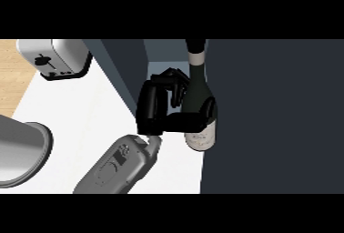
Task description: Pick up the wine, place it into the cabinet and close the cabinet
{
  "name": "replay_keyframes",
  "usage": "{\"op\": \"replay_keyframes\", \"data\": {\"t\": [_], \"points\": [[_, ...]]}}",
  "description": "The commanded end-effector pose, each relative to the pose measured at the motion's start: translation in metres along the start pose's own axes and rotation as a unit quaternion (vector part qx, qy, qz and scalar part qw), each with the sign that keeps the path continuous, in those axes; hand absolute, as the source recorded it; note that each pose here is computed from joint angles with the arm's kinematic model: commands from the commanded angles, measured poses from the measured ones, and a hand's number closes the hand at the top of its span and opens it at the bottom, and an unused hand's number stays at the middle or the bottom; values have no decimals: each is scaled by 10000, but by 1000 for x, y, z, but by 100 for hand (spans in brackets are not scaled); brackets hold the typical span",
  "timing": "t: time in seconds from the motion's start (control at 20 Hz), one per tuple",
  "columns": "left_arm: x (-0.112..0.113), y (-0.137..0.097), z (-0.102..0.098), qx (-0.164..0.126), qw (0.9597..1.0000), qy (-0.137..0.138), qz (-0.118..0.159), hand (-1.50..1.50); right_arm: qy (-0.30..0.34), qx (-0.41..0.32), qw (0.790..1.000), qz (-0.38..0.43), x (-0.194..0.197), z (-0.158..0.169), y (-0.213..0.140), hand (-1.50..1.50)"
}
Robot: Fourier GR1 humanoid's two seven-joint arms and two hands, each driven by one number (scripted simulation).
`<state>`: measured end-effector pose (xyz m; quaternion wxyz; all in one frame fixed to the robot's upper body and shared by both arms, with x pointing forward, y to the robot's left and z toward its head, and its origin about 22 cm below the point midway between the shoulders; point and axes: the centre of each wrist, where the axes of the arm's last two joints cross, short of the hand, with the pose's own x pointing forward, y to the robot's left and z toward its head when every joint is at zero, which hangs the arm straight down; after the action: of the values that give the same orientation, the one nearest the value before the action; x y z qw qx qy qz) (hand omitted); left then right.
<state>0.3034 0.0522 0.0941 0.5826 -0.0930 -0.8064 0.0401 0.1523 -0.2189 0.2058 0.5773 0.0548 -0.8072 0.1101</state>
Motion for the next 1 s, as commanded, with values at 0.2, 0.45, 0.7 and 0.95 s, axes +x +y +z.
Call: {"op": "replay_keyframes", "data": {"t": [0.2,0.45,0.7,0.95], "points": [[-44,11,15,61,9987,-36,-506,150,-310,74,9994,-165,18,19,3,-150],[-51,19,3,131,9970,-167,-743,150,-233,90,9996,-157,16,22,3,-150],[-59,30,-9,298,9965,-169,-757,150,-299,106,9993,-212,12,16,-5,-150],[-79,52,-4,501,9955,-210,-770,150,-254,117,9994,-198,19,27,6,-150]]}}
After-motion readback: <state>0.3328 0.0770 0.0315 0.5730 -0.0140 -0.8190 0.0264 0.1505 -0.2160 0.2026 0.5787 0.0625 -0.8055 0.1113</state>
